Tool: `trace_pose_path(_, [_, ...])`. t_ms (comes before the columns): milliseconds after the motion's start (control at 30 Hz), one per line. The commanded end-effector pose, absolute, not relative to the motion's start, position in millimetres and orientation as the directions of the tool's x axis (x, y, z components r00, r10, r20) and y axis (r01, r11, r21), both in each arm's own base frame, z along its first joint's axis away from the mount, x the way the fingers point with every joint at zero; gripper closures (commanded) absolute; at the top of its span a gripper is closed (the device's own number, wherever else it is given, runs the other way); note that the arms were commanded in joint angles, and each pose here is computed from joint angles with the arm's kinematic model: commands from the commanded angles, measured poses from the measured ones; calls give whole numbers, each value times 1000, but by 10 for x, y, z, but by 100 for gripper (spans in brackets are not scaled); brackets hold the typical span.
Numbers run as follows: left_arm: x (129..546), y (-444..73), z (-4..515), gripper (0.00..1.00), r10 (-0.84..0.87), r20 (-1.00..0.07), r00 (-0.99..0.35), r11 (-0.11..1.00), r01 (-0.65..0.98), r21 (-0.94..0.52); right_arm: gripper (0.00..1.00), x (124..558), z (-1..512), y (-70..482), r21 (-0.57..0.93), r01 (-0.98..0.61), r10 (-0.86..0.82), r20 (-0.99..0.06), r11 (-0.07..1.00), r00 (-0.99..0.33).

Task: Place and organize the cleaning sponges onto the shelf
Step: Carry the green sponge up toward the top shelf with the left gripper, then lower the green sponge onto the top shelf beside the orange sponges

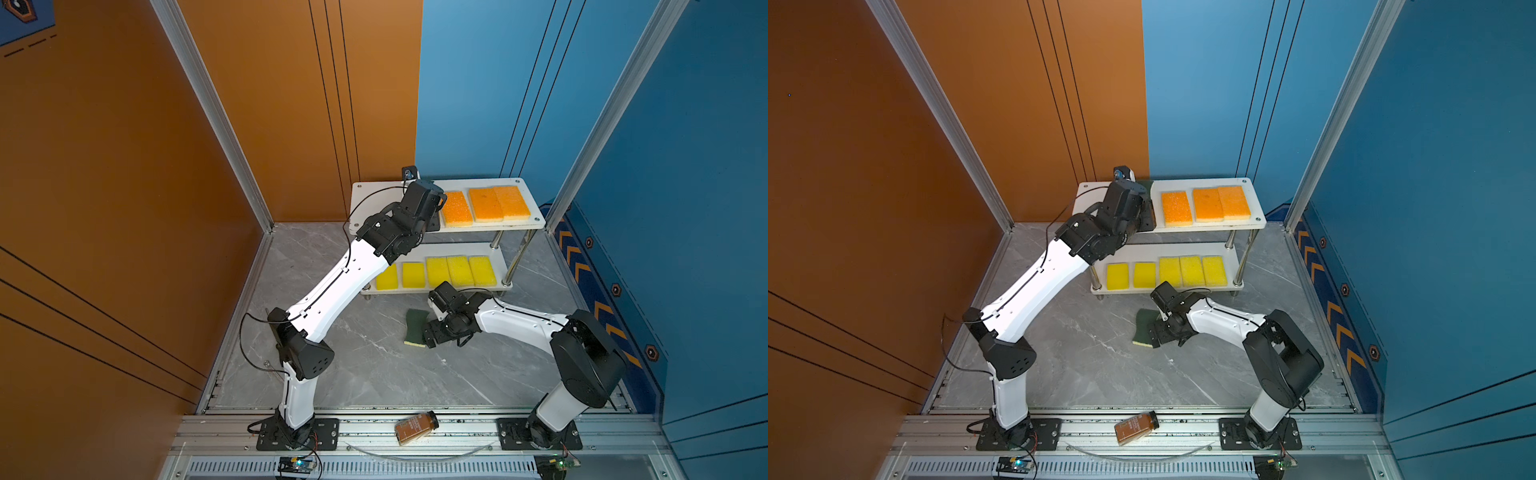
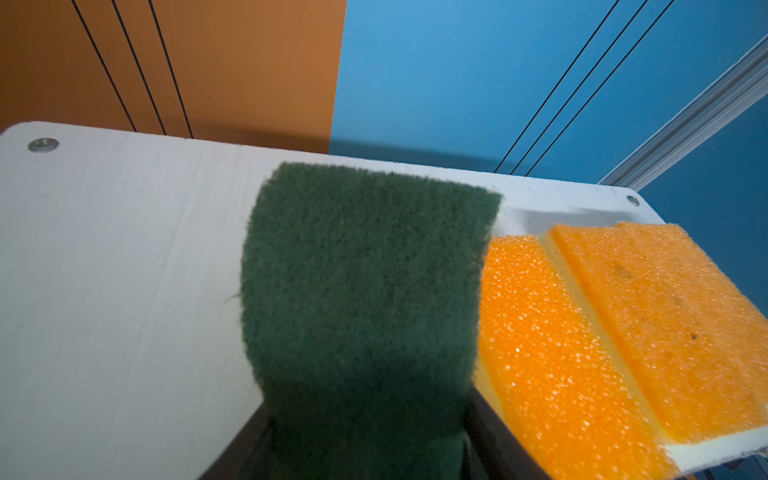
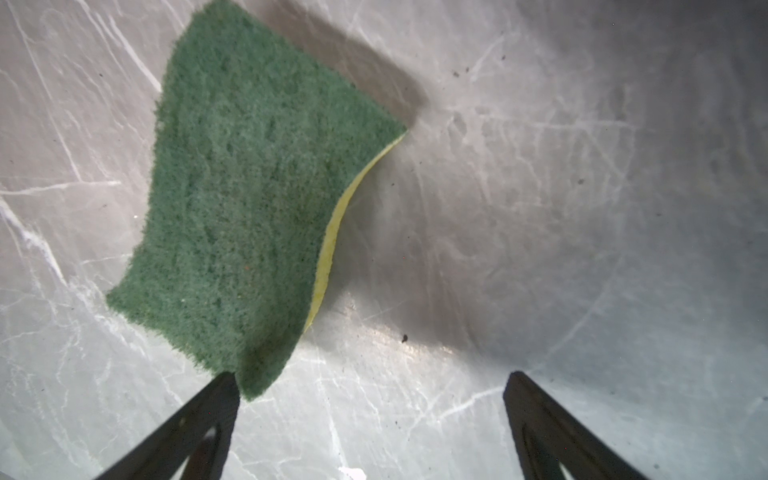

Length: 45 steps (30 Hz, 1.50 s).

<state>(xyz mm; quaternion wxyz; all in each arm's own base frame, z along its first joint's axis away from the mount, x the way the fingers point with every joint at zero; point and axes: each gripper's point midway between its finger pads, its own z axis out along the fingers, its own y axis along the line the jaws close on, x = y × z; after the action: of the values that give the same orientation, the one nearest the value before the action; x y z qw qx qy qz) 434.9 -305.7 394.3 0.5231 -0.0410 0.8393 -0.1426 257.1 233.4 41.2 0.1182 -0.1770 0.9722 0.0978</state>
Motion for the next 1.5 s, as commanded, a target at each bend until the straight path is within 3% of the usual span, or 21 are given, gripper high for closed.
trace_pose_path(0, [4436, -3039, 3859, 42, -232, -858, -459, 955, 62, -292, 2, 2586, 461, 2364, 175, -360, -304, -281, 916, -911])
trace_pose_path(200, [4503, -3000, 3811, 41, -241, -850, -468, 953, 53, -299, 2, 2579, 451, 2362, 176, -359, -304, -277, 916, -911])
trace_pose_path(300, [4502, -3002, 3800, 34, -242, -849, -471, 953, 51, -300, 2, 2585, 451, 2371, 177, -360, -305, -277, 916, -911])
trace_pose_path(567, [4514, -3021, 3760, 31, -246, -843, -478, 951, 49, -305, 2, 2580, 442, 2380, 181, -361, -306, -272, 915, -912])
trace_pose_path(1467, [4378, -2971, 3998, 3, -271, -857, -438, 939, 77, -336, 2, 2581, 483, 2365, 178, -357, -301, -280, 917, -912])
